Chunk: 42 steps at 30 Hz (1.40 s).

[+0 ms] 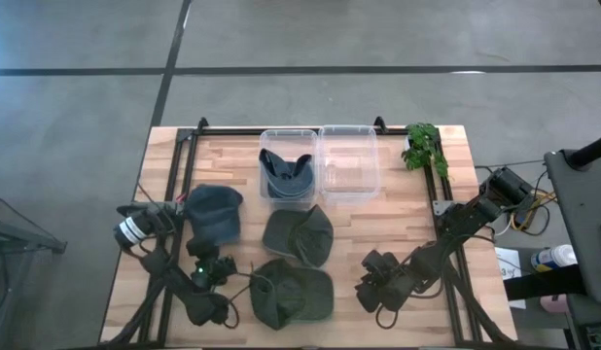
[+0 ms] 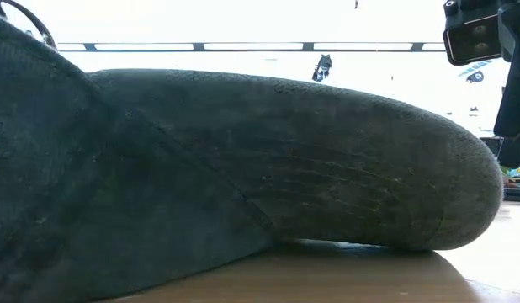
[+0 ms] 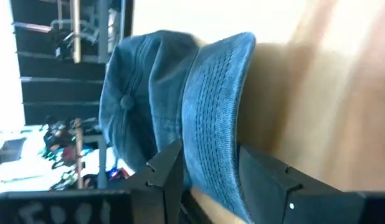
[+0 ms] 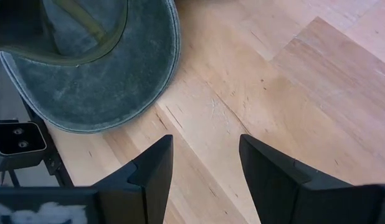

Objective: Pick & Place hat
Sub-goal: Put the blue cap into the left transparent bin

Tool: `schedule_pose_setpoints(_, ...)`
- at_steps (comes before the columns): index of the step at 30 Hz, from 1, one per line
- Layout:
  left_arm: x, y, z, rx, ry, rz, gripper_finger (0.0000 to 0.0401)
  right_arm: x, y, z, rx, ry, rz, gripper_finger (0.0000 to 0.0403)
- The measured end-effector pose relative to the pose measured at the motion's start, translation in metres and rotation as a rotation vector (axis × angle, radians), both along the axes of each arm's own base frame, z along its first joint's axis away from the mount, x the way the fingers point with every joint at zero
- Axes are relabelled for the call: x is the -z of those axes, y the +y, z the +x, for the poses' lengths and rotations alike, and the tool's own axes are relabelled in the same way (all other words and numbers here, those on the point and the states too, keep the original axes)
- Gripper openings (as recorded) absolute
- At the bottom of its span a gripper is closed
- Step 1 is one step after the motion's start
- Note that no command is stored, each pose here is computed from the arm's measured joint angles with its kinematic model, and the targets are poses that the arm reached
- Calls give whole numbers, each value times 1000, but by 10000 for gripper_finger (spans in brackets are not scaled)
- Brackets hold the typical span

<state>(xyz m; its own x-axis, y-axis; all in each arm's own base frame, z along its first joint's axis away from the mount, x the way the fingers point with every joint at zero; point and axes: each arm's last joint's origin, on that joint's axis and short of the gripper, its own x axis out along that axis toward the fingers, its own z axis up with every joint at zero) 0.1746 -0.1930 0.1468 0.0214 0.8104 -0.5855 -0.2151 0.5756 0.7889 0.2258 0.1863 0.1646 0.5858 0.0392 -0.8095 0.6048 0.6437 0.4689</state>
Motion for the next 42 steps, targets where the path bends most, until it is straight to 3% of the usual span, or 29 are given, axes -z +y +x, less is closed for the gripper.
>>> schedule_pose_setpoints(6, 11, 23, 1, -89, 42, 53, 116, 0, -2, 2, 5, 0, -2, 178)
schedule_pose_setpoints(13, 12, 40, 6, -105, 43, 104, 19, 0, -9, 7, 16, 1, -18, 178)
schedule_pose_setpoints(18, -4, 45, 15, -137, -11, 51, 10, 0, -14, 11, 10, 0, -38, 178)
schedule_pose_setpoints(31, -112, 51, 25, -98, -300, -305, 6, -22, -21, 8, 5, -94, -72, 178)
schedule_pose_setpoints(36, -167, 63, 22, -79, -452, -448, 6, -39, -28, 1, 24, -144, -97, 178)
schedule_pose_setpoints(42, -247, 77, 5, -53, -749, -622, 5, -63, -36, -7, -4, -229, -111, 178)
